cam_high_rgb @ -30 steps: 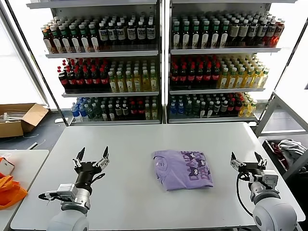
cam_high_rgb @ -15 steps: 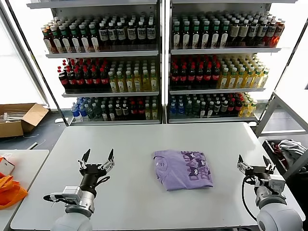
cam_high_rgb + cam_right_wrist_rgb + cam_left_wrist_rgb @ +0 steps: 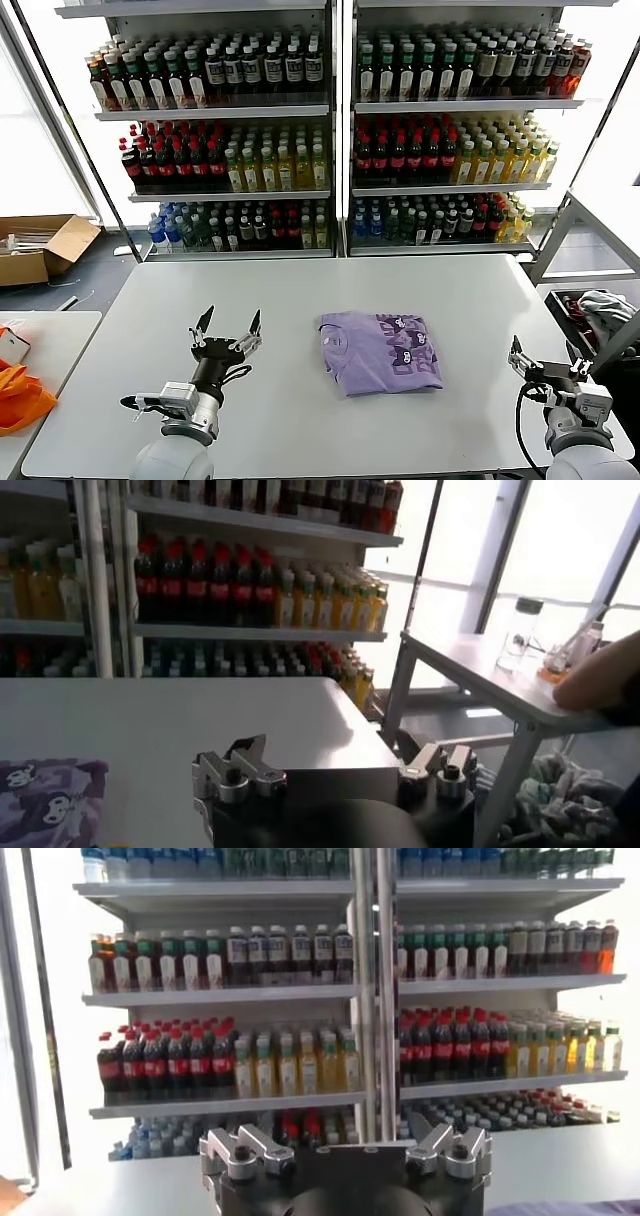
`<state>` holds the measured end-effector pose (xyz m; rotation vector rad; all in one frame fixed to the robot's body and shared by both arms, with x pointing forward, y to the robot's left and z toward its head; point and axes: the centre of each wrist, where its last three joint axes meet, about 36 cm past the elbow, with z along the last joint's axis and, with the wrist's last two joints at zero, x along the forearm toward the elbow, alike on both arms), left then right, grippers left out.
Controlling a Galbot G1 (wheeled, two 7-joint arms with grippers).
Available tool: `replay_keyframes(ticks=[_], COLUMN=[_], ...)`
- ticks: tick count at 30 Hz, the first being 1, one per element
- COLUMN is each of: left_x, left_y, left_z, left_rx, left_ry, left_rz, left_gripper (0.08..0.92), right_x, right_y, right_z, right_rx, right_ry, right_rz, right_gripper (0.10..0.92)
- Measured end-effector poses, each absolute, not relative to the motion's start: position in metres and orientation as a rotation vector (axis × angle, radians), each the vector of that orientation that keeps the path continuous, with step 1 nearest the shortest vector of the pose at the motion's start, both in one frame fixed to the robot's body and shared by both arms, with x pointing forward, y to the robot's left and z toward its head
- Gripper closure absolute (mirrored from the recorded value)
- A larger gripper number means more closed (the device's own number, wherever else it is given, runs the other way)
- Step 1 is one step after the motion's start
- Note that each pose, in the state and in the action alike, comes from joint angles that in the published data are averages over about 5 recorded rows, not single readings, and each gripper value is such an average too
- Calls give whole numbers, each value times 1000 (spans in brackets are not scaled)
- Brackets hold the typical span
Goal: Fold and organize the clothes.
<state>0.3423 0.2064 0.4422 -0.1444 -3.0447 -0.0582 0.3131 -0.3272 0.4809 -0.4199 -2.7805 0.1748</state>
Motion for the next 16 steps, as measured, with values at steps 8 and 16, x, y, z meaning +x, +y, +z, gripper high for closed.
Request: replay_keyframes(ticks=[8,16], left_x=[344,343], left_y=[206,206], left_z=[444,443], left_rx=[-172,-192], left_ry=[-3052,-3060], left_rz=[-114,-121], left_gripper=[177,176], right_x=[308,307], right_y=[-328,-325], right_z=[482,480], right_rx=[-439,-439], right_ry=[-2776,-2775], right_rz=[176,174], right_gripper=[200,200])
